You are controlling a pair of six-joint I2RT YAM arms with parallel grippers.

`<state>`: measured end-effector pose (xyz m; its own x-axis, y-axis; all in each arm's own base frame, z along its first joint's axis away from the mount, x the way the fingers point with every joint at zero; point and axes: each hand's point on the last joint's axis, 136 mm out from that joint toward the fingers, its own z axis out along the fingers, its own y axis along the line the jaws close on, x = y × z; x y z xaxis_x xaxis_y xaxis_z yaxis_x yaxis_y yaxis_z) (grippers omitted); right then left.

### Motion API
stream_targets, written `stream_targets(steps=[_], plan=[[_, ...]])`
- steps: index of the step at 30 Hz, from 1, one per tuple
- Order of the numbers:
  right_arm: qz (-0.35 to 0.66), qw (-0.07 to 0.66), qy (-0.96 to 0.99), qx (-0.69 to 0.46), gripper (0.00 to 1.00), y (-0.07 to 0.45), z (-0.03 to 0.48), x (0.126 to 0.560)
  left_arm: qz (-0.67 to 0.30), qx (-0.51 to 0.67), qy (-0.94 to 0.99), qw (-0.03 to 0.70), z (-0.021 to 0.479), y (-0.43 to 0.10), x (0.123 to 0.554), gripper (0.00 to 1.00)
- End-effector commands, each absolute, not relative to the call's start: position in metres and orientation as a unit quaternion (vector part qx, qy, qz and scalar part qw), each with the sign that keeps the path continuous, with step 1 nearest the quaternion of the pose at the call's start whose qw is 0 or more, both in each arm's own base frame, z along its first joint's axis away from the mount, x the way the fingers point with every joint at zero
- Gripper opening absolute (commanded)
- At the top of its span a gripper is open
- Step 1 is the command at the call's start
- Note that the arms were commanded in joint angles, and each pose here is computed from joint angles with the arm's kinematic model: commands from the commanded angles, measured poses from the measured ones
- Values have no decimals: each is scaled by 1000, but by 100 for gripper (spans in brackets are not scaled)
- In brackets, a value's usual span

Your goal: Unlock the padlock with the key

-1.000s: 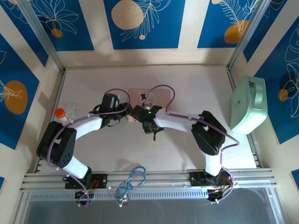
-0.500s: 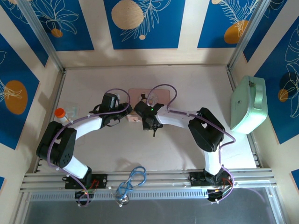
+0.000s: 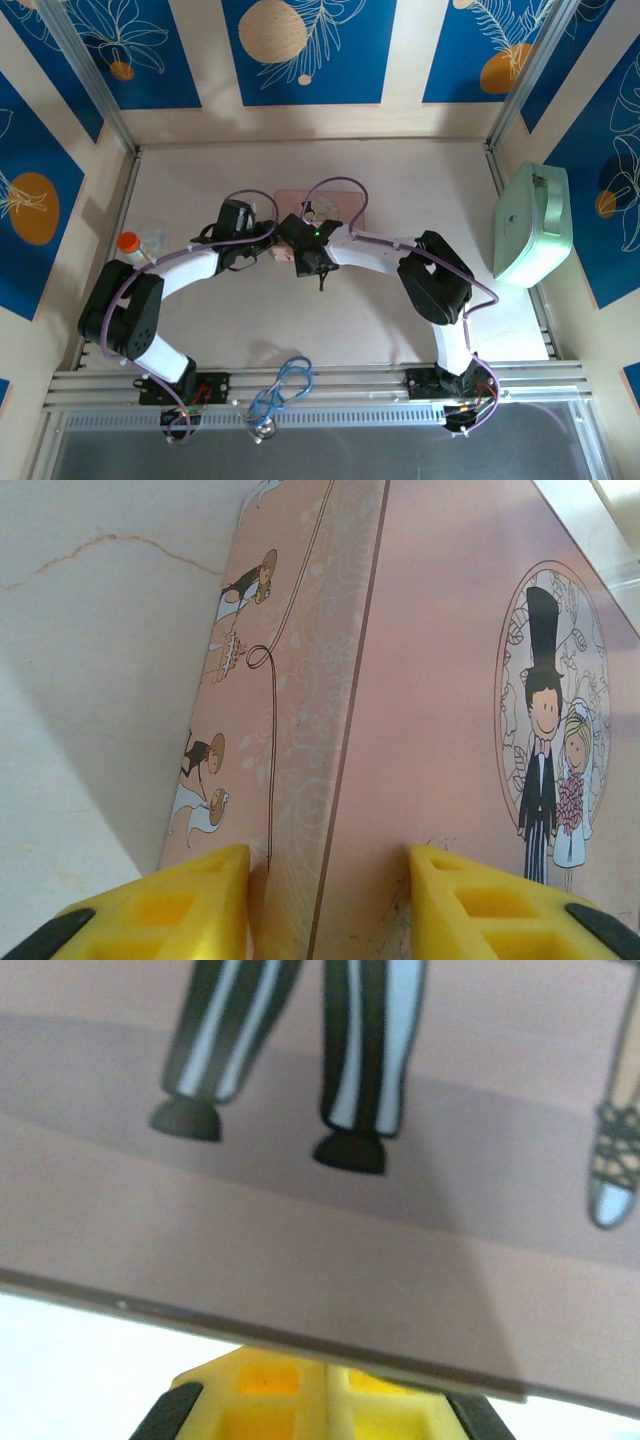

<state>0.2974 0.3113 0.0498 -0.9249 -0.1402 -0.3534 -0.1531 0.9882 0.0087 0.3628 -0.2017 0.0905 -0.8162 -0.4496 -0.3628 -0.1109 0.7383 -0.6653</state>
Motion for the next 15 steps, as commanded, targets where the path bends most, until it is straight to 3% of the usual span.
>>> stream_targets(steps=[1, 11, 15], plan=[[10, 175, 981, -87, 5, 317, 47, 301, -309, -163, 913, 212, 65, -200, 350, 39], [-5, 157, 984, -78, 6, 313, 36, 304, -312, -162, 912, 210, 66, -201, 348, 39], [13, 162, 984, -79, 18, 316, 46, 300, -311, -163, 913, 209, 65, -200, 346, 38]])
